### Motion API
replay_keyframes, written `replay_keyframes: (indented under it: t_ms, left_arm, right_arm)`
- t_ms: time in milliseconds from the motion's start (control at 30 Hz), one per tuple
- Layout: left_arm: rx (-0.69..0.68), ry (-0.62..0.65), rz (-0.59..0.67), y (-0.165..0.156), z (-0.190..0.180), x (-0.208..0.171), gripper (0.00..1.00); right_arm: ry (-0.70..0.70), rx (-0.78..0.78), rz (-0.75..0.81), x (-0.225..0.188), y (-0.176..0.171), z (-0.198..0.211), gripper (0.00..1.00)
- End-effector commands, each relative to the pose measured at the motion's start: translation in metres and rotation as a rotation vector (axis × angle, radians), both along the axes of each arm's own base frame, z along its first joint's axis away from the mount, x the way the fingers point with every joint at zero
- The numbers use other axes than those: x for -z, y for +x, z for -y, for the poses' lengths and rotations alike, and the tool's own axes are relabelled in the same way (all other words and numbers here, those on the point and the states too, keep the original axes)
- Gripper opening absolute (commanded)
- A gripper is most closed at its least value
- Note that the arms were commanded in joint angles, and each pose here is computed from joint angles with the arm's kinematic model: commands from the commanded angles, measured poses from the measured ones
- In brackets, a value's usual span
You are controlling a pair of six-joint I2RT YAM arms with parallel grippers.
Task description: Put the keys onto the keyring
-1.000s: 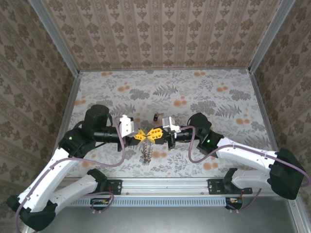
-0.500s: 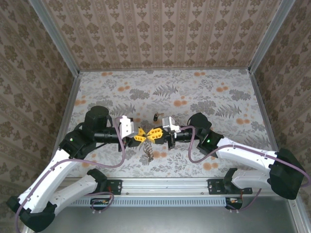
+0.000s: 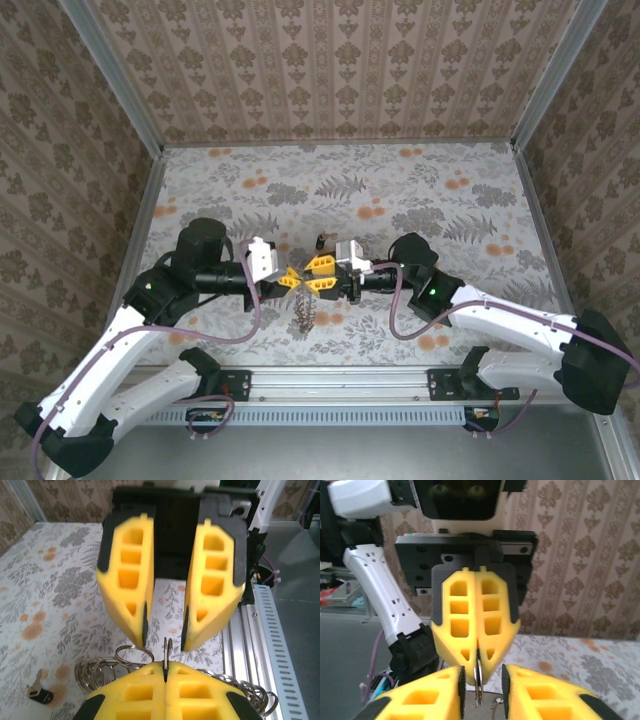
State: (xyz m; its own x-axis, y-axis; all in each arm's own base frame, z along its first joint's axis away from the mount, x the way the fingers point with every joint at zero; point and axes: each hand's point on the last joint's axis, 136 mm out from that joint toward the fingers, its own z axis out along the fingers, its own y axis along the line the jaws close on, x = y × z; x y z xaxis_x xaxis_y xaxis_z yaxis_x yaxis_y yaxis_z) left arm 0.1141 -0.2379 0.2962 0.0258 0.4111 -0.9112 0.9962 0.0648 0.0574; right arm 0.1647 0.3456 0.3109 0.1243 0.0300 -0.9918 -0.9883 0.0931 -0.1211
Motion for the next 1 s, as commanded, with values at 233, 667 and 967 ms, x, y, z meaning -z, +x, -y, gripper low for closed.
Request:
replay_keyframes:
  t_ms: [233, 667, 967]
  left_arm:
    - [-0.176, 0.196, 0.033, 0.034, -0.021, 0.035, 0.00]
    - [-0.494, 0.148, -0.058, 0.099, -0.057, 0.058, 0.00]
    - [-0.607, -0.003, -0.163, 0.127, -0.077, 0.055, 0.00]
  right_arm:
    - [-0.152, 0.422, -0.075, 0.043, 0.069, 0.031, 0.46]
    - [-0.353, 0.963, -1.047, 0.171, 0.193, 0.062, 0.30]
    - [-0.486, 1.124, -1.239, 0.229, 0.234, 0.043, 0.30]
